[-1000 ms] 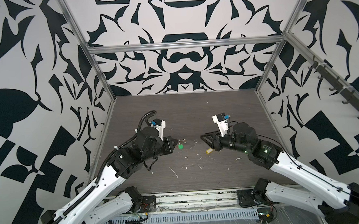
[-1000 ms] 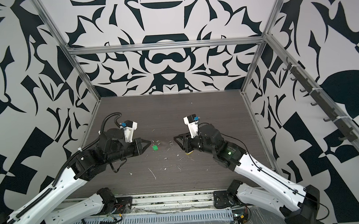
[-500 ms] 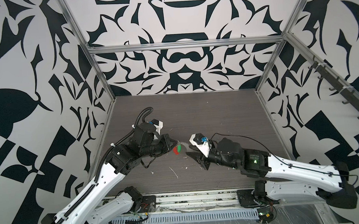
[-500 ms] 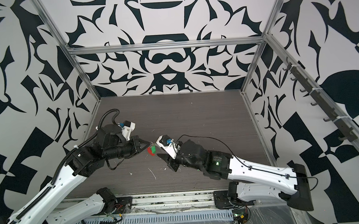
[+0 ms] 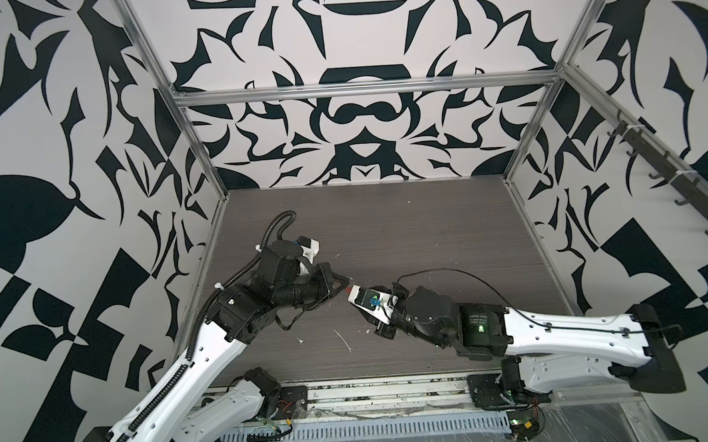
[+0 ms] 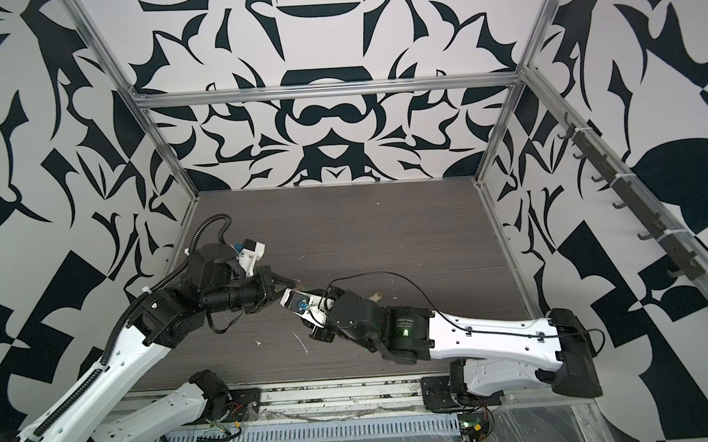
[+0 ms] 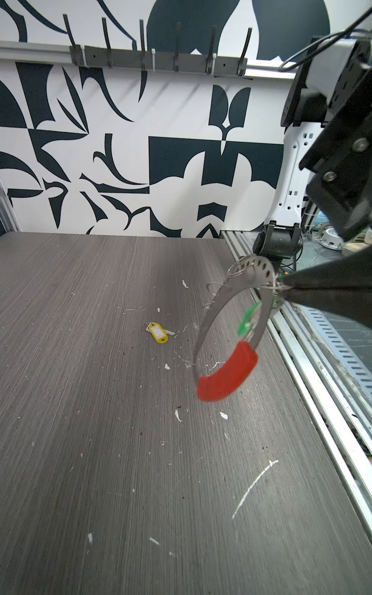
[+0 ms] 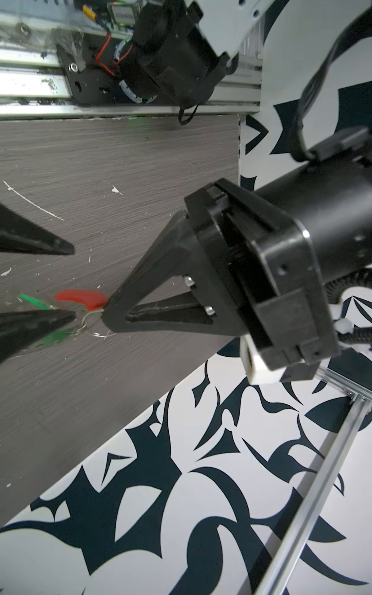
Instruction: Remove the keys from the keyring
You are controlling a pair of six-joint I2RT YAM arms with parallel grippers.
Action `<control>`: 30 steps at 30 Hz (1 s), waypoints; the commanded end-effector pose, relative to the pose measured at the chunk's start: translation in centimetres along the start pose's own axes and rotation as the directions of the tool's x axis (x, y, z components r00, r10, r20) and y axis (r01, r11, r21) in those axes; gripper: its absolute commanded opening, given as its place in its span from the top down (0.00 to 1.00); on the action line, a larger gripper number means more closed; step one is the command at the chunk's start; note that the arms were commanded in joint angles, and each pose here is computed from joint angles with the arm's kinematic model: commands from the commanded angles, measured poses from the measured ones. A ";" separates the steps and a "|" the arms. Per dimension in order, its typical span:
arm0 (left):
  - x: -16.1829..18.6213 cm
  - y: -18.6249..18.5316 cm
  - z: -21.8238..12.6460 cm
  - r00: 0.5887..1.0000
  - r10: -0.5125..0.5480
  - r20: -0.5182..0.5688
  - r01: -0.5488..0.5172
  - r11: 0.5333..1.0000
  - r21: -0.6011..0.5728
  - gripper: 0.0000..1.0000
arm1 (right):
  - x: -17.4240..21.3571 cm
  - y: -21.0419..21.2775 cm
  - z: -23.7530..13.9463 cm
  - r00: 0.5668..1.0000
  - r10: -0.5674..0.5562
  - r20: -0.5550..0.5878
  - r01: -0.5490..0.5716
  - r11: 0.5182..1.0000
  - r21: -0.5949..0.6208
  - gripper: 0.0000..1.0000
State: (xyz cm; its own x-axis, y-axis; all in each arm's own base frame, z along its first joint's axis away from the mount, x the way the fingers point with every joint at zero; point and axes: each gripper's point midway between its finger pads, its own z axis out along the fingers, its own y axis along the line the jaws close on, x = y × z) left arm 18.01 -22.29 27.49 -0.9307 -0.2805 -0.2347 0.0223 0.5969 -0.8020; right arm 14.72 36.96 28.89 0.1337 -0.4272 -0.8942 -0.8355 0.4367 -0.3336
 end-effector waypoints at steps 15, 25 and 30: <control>0.6 -0.4 -0.4 0.998 -0.048 -0.031 0.050 0.997 0.055 1.00 | -1.8 -2.1 1.1 0.993 -0.118 0.012 0.115 0.982 0.147 0.72; 0.8 -0.7 -0.6 0.997 -0.062 -0.045 0.066 0.994 0.082 1.00 | -1.6 -2.7 1.7 0.988 -0.153 -0.008 0.152 0.969 0.197 0.77; 1.0 -0.9 -0.5 0.995 -0.074 -0.060 0.080 0.991 0.104 1.00 | -1.6 -2.7 1.9 0.987 -0.163 -0.012 0.162 0.966 0.200 0.79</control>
State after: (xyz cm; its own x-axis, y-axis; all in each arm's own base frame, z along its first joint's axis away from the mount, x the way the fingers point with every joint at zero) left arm 17.21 -22.55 27.67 -0.9462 -0.2829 -0.1571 -0.0168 0.5276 -0.8493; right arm 17.47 37.56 27.34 0.2398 -0.5677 -0.7875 -0.7085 0.4522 -0.5418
